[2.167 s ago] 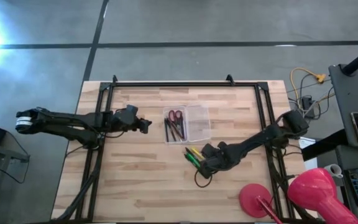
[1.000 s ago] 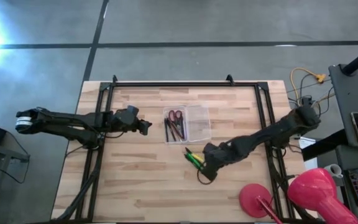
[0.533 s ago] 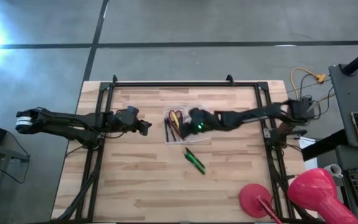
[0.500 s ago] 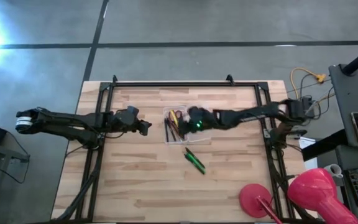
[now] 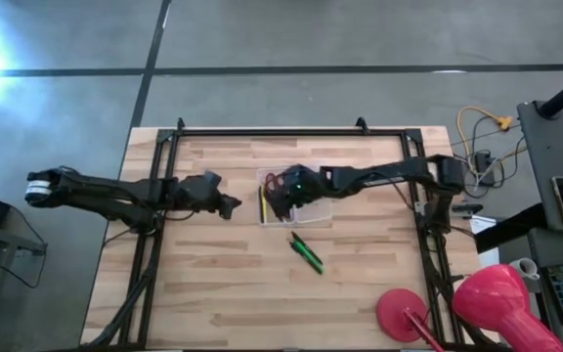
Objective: Pick & place school supplies into a supply box
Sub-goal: Put the black pen into the transparent supply box
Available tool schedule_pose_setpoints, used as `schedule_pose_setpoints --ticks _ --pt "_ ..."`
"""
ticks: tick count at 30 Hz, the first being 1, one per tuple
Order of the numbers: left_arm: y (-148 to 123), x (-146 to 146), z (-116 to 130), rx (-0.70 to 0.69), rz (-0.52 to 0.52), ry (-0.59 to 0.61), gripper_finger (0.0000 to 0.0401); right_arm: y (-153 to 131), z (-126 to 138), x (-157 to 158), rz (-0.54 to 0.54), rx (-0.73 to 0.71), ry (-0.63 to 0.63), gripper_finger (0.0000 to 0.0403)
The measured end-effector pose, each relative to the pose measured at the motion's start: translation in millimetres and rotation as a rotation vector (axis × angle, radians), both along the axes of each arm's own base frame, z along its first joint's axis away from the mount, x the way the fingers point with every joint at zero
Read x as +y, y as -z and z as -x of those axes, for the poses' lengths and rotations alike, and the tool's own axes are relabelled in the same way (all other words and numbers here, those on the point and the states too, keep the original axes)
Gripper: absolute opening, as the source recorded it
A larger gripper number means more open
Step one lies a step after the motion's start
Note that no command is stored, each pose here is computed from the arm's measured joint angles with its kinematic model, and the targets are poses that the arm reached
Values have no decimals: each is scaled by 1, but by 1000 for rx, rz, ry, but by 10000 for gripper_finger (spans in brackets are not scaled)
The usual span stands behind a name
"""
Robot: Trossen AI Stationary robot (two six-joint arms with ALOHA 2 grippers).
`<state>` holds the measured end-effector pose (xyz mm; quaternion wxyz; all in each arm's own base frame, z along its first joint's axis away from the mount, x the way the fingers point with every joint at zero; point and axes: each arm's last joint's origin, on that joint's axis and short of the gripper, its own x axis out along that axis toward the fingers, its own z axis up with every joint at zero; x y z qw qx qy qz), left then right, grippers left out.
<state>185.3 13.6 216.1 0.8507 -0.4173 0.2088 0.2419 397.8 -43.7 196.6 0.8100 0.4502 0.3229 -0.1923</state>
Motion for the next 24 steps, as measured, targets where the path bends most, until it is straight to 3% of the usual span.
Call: schedule_pose_setpoints --ticks 3,6,10,15,19,24 --pt "-5 -13 -6 -56 -58 145 109 -30 15 11 161 73 -92 155" --pt "-11 -29 -16 -152 -182 303 109 -51 38 23 307 202 -185 148" --pt "-27 -43 -42 -261 -386 433 109 -73 74 34 343 322 -277 139" --pt "-19 -50 -91 -138 -485 568 109 -90 120 47 408 460 -262 132" --pt "-8 -63 -139 -43 -530 804 109 -100 152 57 404 438 -217 133" --pt "8 -79 -184 173 -523 1081 109 -97 180 70 364 400 -200 142"
